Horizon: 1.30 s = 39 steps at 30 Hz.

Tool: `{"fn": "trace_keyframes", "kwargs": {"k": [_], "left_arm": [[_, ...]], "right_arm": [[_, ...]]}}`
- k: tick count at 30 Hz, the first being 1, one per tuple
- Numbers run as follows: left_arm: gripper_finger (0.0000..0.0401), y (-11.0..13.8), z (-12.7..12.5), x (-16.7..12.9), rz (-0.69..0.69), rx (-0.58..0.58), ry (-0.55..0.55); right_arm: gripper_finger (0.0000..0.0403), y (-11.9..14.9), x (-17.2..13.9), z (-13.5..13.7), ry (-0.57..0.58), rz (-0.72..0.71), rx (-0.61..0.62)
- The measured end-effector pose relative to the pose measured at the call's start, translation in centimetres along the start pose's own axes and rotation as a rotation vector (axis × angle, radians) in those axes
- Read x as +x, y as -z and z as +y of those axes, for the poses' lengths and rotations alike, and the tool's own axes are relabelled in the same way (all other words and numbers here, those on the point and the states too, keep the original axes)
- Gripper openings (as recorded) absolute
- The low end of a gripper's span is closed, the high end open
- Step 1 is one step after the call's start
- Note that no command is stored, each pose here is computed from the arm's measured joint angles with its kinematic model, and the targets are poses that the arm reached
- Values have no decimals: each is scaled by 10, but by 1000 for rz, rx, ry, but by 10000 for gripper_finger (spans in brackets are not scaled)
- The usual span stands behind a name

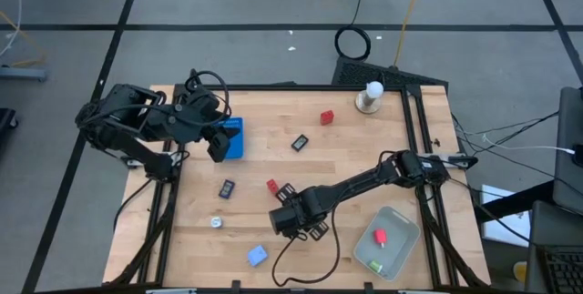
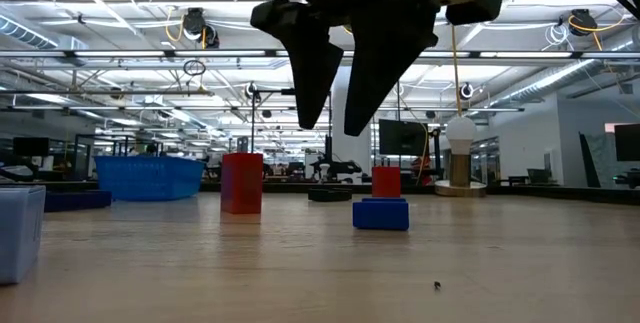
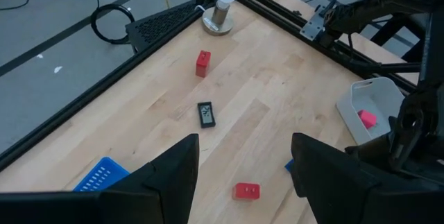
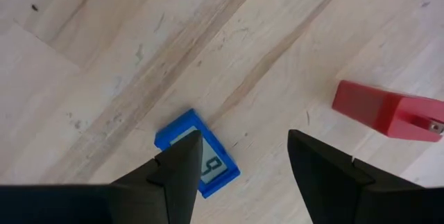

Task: Pick & Place Office items
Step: Put the blue digital timer into the blue bin

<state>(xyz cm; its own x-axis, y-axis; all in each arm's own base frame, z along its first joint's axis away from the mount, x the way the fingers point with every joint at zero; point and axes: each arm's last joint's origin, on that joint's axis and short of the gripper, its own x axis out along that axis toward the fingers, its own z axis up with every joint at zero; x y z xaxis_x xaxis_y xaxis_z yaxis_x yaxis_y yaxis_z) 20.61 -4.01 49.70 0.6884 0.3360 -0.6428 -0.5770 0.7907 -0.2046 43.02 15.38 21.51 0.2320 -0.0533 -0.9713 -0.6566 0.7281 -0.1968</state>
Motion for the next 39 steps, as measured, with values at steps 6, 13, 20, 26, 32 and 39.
{"fn": "trace_keyframes", "kwargs": {"k": [6, 13, 20, 26, 32, 39], "left_arm": [[230, 0, 0, 0, 0, 0, 0], [230, 0, 0, 0, 0, 5, 0], [230, 0, 0, 0, 0, 13, 0], [230, 0, 0, 0, 0, 15, 0], [230, 0, 0, 0, 0, 11, 0], [230, -1, 1, 1, 0, -16, -10]], "right_arm": [[203, 0, 0, -1, -1, 0, 73], [203, 0, 0, -1, 0, -5, 114], [203, 0, 0, 2, -3, 6, -152], [203, -5, -1, 7, 6, -18, -326], [203, -9, -1, 4, 30, -67, -109], [203, -9, -1, 4, 13, -69, 334]]}}
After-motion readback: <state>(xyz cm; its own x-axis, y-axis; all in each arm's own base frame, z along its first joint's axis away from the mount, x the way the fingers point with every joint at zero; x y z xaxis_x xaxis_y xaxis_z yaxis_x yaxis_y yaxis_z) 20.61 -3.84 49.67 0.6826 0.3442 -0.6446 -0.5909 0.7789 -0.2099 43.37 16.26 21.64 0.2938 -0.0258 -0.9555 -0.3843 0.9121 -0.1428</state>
